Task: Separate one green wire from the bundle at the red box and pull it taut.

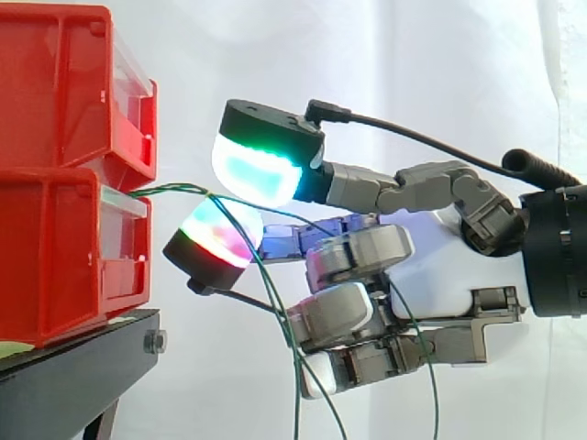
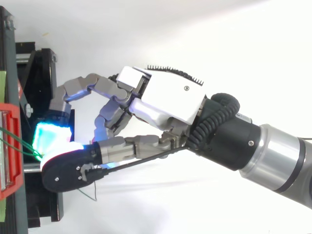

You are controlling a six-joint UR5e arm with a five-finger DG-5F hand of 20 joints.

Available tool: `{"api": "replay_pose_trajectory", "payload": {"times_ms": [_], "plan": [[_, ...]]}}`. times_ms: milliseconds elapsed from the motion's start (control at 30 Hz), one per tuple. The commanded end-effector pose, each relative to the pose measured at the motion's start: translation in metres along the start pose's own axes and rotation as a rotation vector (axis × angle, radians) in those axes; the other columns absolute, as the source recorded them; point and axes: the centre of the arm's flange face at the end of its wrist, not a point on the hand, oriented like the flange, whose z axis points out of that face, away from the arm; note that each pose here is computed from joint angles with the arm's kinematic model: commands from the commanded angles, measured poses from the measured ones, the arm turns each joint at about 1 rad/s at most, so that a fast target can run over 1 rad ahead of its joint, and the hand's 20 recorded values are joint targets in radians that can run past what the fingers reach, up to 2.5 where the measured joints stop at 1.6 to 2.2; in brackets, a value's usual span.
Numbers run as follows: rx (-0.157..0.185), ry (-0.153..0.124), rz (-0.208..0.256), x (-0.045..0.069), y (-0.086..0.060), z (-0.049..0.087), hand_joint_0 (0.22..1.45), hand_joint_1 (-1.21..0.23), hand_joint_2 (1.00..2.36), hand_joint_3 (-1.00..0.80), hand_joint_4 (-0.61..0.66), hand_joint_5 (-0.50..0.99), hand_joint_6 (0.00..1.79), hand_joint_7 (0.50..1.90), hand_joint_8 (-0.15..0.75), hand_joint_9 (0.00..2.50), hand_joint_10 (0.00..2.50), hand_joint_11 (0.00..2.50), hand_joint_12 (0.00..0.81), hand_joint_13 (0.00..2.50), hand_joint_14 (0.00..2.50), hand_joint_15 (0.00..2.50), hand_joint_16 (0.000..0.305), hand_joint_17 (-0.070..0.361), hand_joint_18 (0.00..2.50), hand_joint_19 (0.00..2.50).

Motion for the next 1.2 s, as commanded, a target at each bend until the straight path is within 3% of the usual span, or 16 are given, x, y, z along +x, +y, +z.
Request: {"api": "replay_pose_trajectory", "payload": {"times_ms": [0,133,200,267,433,567,867,1167], "plan": [[-0.002,0.000,0.001,0.0001,0.0015,0.0004,0.62,-0.76,1.01,-0.43,0.01,-0.19,0.90,0.95,0.179,1.24,1.00,1.43,0.286,1.39,0.01,1.59,0.050,0.112,1.02,0.86],[-0.003,0.001,0.002,0.0014,0.0021,0.0001,0.63,-0.75,1.01,-0.31,-0.04,-0.19,0.92,0.99,0.178,1.21,1.22,1.37,0.278,1.41,0.01,1.61,0.050,0.111,1.03,0.87],[-0.004,0.002,0.003,0.0017,0.0027,0.0003,0.63,-0.75,1.02,-0.25,-0.06,-0.19,0.93,1.02,0.182,1.18,1.48,1.30,0.281,1.42,0.01,1.64,0.049,0.111,1.04,0.88],[-0.004,0.002,0.003,0.0017,0.0027,0.0003,0.63,-0.75,1.02,-0.24,-0.07,-0.19,0.93,1.00,0.181,1.17,1.53,1.28,0.282,1.42,0.01,1.65,0.050,0.112,1.04,0.88],[-0.005,0.002,0.004,0.0019,0.0034,0.0004,0.64,-0.76,1.02,-0.24,-0.07,-0.19,0.94,0.99,0.179,1.16,1.58,1.26,0.290,1.41,0.01,1.65,0.050,0.111,1.04,0.88],[-0.003,0.001,0.004,0.0016,0.0026,0.0001,0.68,-0.84,1.02,-0.25,-0.10,-0.19,0.94,1.00,0.186,1.12,1.63,1.22,0.283,1.40,0.01,1.65,0.049,0.111,1.05,0.88],[0.024,-0.001,0.007,-0.0006,0.0010,-0.0025,0.75,-0.91,1.00,-0.50,-0.06,-0.17,0.95,1.03,0.191,1.14,1.65,1.23,0.296,1.40,0.01,1.61,0.048,0.109,1.08,0.87],[0.039,-0.005,0.016,-0.0023,-0.0003,-0.0040,0.75,-0.97,1.00,-0.50,-0.03,-0.16,0.95,1.06,0.198,1.17,1.62,1.24,0.293,1.41,0.01,1.62,0.046,0.105,1.10,0.88]]}}
